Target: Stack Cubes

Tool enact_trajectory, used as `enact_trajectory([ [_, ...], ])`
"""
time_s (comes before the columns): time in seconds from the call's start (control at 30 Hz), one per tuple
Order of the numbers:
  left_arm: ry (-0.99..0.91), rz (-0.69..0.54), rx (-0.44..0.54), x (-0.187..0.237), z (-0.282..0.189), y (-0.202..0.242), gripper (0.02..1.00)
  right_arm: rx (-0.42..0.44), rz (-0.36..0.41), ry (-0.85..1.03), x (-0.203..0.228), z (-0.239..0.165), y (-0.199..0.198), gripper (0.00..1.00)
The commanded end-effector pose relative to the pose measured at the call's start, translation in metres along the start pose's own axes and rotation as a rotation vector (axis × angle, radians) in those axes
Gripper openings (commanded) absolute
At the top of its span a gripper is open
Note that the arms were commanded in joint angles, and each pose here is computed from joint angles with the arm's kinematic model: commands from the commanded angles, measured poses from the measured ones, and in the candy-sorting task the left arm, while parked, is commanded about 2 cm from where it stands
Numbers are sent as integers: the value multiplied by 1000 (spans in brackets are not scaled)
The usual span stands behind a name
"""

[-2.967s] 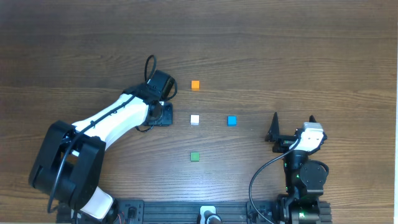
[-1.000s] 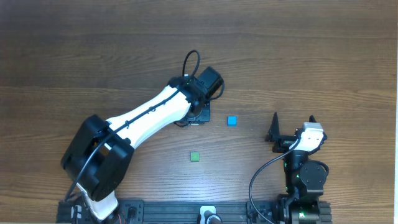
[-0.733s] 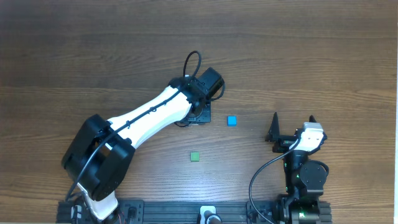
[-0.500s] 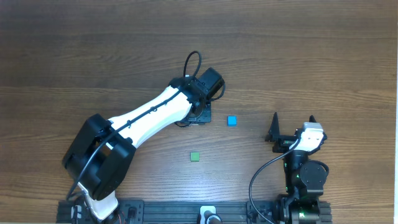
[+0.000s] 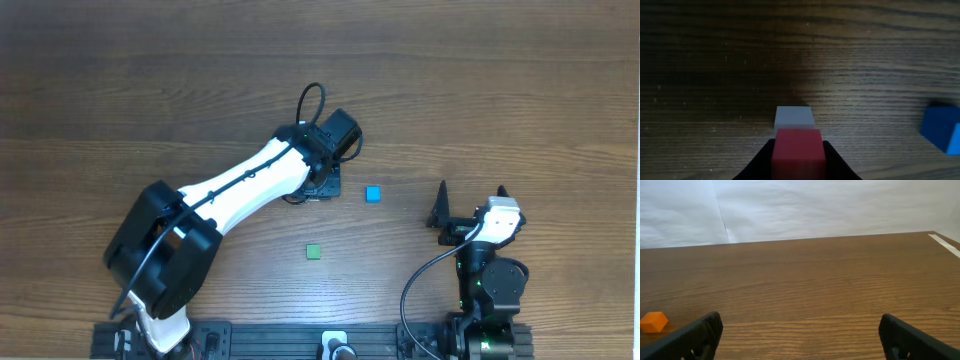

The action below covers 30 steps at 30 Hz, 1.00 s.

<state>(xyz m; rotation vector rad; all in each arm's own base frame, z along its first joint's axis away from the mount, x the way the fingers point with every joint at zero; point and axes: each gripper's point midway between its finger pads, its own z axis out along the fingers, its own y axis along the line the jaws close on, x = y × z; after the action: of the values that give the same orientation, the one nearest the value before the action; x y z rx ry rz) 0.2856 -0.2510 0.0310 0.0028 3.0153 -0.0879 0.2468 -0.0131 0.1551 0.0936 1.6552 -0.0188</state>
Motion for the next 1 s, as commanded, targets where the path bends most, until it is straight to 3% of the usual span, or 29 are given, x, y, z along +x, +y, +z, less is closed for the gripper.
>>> enact_trajectory([
  [0.03, 16, -11, 0, 1, 7, -4, 38, 5, -6, -1, 1, 0, -1, 993],
  [0.3, 19, -11, -3, 1, 8, -4, 42, 5, -5, -1, 1, 0, -1, 991],
  [0.57, 19, -11, -3, 1, 8, -4, 176, 5, -5, -1, 1, 0, -1, 991],
  [0.87, 19, -11, -4, 1, 8, -3, 200, 5, -6, -1, 1, 0, -1, 991],
  [1.0, 18, -11, -4, 1, 8, -3, 272, 5, -6, -1, 1, 0, -1, 991],
])
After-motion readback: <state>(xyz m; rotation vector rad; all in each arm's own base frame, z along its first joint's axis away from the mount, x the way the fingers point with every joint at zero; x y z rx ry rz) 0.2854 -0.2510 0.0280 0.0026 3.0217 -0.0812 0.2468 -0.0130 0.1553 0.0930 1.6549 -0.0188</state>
